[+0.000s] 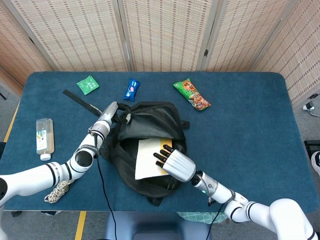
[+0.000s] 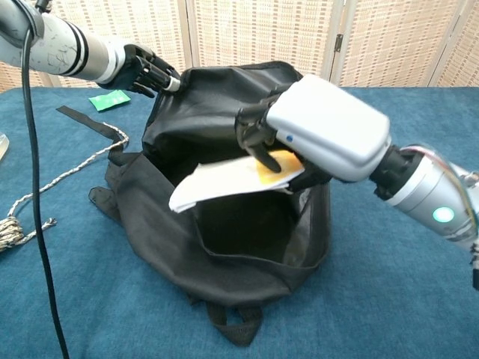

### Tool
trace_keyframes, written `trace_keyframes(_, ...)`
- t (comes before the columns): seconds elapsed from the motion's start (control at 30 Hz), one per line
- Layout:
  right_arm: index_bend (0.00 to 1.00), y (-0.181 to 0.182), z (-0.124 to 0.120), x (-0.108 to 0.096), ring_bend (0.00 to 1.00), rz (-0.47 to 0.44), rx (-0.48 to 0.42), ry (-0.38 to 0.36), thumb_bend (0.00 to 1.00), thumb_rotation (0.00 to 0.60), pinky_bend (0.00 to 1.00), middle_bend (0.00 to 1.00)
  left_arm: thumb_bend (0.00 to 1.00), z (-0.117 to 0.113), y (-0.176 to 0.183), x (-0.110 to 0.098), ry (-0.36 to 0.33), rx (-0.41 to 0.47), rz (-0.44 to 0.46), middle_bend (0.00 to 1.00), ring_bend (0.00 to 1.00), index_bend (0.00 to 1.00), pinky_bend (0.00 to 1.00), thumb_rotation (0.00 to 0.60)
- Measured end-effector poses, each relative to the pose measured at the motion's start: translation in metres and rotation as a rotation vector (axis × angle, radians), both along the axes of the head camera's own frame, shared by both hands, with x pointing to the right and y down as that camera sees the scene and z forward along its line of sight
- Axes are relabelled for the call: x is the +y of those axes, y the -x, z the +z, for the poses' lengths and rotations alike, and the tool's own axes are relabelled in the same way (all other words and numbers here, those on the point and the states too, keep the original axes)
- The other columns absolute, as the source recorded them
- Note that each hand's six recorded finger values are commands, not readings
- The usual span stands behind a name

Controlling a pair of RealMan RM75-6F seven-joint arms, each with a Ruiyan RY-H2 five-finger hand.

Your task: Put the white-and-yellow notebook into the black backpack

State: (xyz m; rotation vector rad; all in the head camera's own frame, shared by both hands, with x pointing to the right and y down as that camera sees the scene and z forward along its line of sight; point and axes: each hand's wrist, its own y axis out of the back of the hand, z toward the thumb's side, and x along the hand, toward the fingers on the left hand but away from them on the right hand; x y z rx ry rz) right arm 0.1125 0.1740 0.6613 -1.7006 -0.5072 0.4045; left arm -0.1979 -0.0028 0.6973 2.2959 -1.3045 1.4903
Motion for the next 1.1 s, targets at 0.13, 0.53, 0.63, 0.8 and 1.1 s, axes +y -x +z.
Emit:
trace_keyframes(0.13, 0.79, 0.007, 0.014, 0.005, 0.53, -0.013, 0.054, -0.020, 0.46, 0.600, 0.42, 0.47, 0.78, -0.001, 0.000, 0.001, -0.001, 0.001, 0.003, 0.29, 0.22, 0.63, 0.04, 0.600)
trace_keyframes(0.53, 0.79, 0.028, 0.041, -0.008, 0.51, -0.001, 0.173, -0.075, 0.46, 0.600, 0.39, 0.47, 0.78, -0.003, -0.001, 0.002, 0.000, 0.004, 0.014, 0.29, 0.22, 0.63, 0.04, 0.600)
trace_keyframes(0.63, 0.79, 0.034, 0.044, -0.011, 0.51, -0.007, 0.188, -0.089, 0.46, 0.600, 0.38, 0.47, 0.78, -0.003, -0.001, 0.003, 0.002, 0.004, 0.015, 0.29, 0.22, 0.63, 0.04, 0.600)
trace_keyframes(0.8, 0.79, 0.039, 0.051, -0.016, 0.51, -0.007, 0.233, -0.117, 0.46, 0.600, 0.37, 0.47, 0.79, -0.002, 0.001, 0.003, 0.004, 0.001, 0.015, 0.29, 0.22, 0.63, 0.04, 0.600)
trace_keyframes(1.1, 0.80, 0.031, 0.054, -0.024, 0.51, 0.060, 0.262, -0.158, 0.46, 0.600, 0.36, 0.47, 0.79, -0.001, 0.008, 0.002, 0.007, 0.000, 0.005, 0.29, 0.22, 0.63, 0.04, 0.600)
